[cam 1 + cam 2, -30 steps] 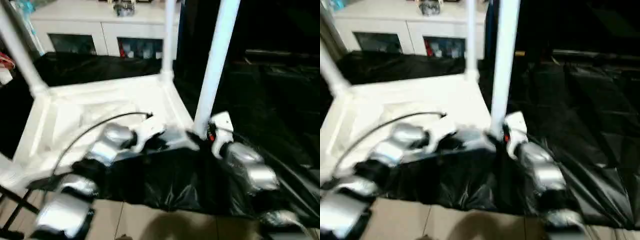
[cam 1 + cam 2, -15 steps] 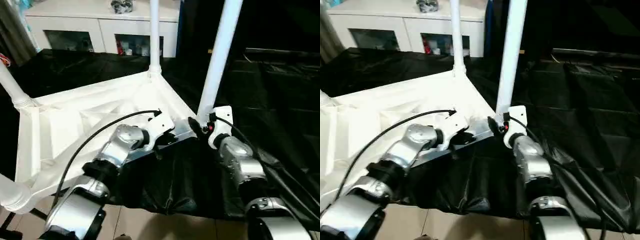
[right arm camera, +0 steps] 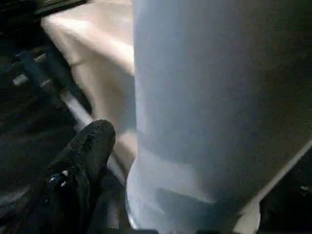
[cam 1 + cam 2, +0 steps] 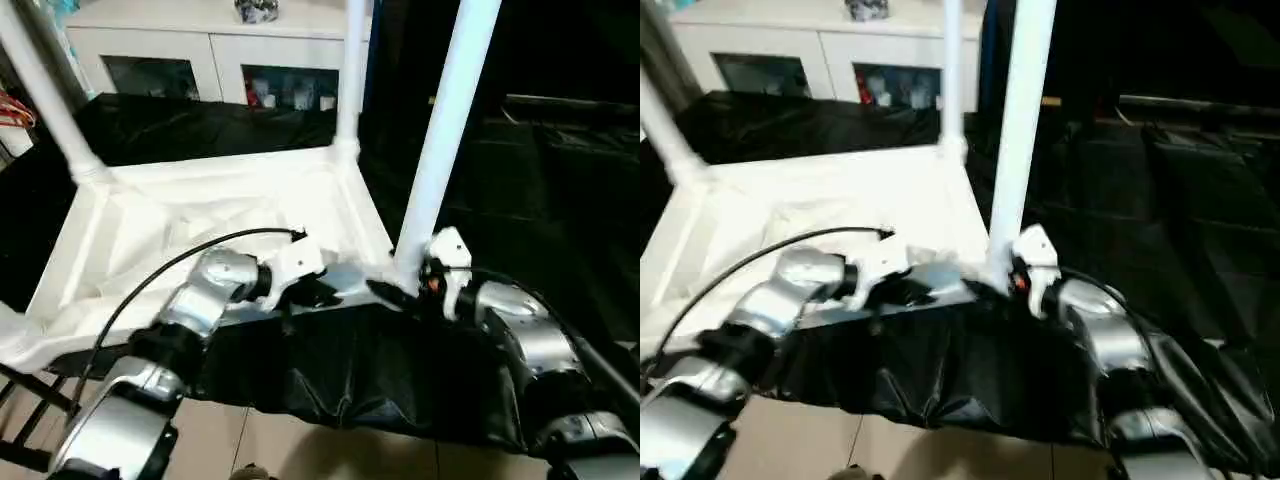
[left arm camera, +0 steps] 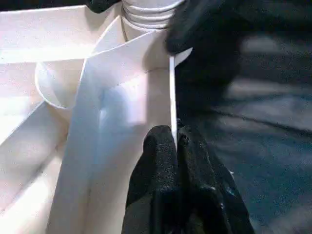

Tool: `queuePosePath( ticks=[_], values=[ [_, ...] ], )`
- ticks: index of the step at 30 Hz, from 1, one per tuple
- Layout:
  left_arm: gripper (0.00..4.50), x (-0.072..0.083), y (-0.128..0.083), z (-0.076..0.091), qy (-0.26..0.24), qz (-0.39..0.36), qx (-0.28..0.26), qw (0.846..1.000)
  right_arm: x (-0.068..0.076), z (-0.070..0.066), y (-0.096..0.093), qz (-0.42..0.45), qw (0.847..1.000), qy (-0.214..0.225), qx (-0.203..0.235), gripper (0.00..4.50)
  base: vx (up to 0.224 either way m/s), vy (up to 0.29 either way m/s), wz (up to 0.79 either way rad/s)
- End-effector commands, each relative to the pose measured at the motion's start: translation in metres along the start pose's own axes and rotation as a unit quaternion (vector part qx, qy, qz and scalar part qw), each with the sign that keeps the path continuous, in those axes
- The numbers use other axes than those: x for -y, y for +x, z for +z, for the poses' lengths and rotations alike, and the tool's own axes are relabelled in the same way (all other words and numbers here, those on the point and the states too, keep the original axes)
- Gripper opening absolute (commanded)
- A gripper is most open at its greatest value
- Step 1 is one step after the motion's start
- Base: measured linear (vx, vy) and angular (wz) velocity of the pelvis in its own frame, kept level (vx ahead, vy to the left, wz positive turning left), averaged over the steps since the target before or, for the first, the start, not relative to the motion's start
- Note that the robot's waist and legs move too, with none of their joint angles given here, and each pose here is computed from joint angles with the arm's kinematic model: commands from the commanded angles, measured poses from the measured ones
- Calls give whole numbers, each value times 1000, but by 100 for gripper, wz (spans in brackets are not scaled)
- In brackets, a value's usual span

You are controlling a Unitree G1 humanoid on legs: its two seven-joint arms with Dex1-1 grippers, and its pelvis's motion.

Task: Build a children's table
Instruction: Rotate leg to tighten

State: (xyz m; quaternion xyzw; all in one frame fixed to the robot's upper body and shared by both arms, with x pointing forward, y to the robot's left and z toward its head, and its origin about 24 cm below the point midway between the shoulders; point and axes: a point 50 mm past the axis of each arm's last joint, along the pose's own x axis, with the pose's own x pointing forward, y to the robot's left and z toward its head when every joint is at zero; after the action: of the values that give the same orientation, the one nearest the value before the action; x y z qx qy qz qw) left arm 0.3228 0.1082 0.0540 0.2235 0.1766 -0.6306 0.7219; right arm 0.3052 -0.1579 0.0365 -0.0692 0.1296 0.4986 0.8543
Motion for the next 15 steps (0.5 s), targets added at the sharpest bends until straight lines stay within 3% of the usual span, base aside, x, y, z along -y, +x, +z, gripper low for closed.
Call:
queuePosePath(
  ticks=[1, 7, 15],
  values=[
    [0, 5, 8, 14, 34, -27, 22, 999, -23, 11, 16, 104, 994, -18, 9, 397, 0, 0, 0],
    [0, 7, -2, 6, 35, -51, 11, 998, -37, 9, 10, 168, 985, -30, -13, 397, 0, 0, 0],
    [0, 5, -10, 1, 34, -53, 1, 998, -43, 7, 6, 187, 982, -23, -25, 345, 0, 0, 0]
  ],
)
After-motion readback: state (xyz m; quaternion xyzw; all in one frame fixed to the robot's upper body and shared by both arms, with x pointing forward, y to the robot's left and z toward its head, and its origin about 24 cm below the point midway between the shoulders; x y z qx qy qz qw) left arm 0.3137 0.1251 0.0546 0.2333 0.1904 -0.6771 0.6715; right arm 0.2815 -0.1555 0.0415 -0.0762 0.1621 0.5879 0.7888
